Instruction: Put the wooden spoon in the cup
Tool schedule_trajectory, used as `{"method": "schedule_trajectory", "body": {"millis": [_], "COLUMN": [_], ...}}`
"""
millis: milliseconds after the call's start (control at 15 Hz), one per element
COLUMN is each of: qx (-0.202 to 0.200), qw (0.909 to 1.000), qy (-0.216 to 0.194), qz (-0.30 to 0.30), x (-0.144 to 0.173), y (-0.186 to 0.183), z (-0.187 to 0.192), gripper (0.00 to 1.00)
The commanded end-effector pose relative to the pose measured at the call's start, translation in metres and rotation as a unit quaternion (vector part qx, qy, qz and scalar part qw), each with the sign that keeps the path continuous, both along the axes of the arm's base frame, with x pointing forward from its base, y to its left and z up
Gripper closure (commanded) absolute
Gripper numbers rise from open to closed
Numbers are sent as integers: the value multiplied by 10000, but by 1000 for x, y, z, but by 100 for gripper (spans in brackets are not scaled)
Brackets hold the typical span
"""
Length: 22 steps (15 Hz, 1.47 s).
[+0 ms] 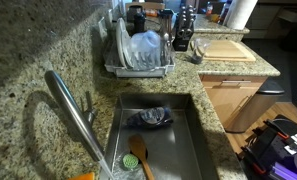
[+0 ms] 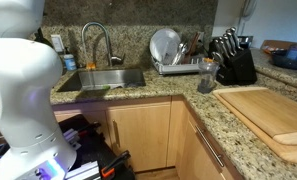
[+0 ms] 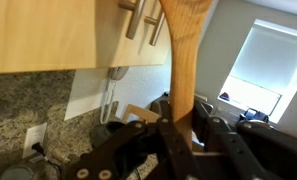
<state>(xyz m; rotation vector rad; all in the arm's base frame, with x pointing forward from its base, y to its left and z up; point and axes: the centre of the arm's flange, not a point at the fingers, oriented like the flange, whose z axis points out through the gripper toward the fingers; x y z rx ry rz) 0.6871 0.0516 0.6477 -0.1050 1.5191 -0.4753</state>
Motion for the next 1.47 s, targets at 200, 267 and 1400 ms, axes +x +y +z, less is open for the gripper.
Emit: {"method": "schedule_trajectory", "body": {"millis": [200, 267, 1400], "qx": [-680, -686, 193], "qw": [9910, 9886, 9502], "qy": [-434, -467, -1705], "qz": [-1064, -1257, -2601], "x": [-27, -25, -72], "y": [11, 3, 12], "z": [-80, -81, -115], "gripper": [94, 94, 94]}}
